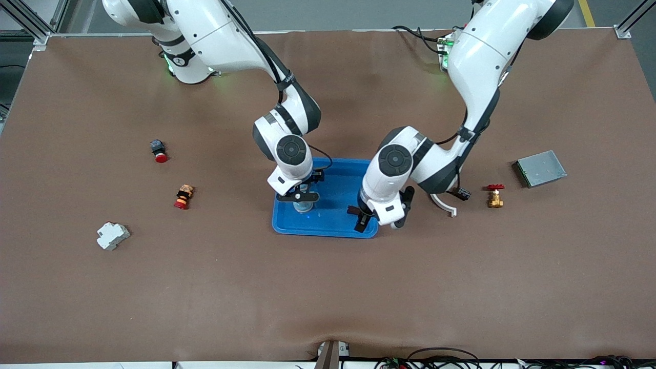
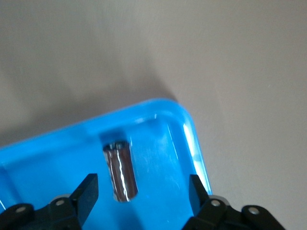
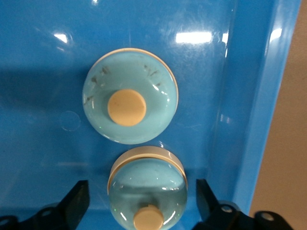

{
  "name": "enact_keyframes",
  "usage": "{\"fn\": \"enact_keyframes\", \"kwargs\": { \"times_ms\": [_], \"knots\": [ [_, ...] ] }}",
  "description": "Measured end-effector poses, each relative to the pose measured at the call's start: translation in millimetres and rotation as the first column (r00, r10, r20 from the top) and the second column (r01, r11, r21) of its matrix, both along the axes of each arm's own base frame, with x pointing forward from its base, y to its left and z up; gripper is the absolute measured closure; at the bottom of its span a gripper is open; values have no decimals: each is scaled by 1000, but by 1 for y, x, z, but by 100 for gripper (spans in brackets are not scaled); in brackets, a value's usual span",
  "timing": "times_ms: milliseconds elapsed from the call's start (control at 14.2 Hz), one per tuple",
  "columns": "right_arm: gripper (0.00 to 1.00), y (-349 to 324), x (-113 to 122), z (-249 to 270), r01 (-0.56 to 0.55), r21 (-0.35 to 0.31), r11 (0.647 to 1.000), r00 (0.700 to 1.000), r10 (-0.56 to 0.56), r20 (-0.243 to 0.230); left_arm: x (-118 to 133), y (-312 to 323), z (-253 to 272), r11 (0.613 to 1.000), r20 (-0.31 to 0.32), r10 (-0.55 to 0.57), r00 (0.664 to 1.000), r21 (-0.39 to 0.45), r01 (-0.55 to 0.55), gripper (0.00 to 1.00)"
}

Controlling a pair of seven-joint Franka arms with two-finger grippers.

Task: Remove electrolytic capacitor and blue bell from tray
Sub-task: 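Grasp the second capacitor with the left gripper while the right gripper grasps a bell, then lift the bell with the right gripper while the left gripper carries the capacitor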

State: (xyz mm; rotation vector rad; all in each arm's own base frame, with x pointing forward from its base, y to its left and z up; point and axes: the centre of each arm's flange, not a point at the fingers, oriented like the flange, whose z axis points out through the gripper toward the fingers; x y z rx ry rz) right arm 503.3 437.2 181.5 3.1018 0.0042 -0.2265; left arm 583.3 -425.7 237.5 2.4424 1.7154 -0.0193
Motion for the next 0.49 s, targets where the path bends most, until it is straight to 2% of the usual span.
{"fn": "enact_keyframes", "kwargs": {
  "times_ms": [71,141,283,495],
  "knots": [
    [4,0,0,0,0,0,1000,1000,0,0,-6,-9,-7,1000,-7,24,1000,-4,-24,16],
    [11,0,0,0,0,0,1000,1000,0,0,-12,-15,-16,999,-17,37,999,-1,-37,19],
    [34,0,0,1,1,1,1000,1000,-1,2,-18,-20,-33,999,-33,43,999,6,-42,22],
    [35,1,1,1,1,2,1000,1000,-1,3,-20,-18,-50,999,-52,46,998,18,-45,26]
  ]
}}
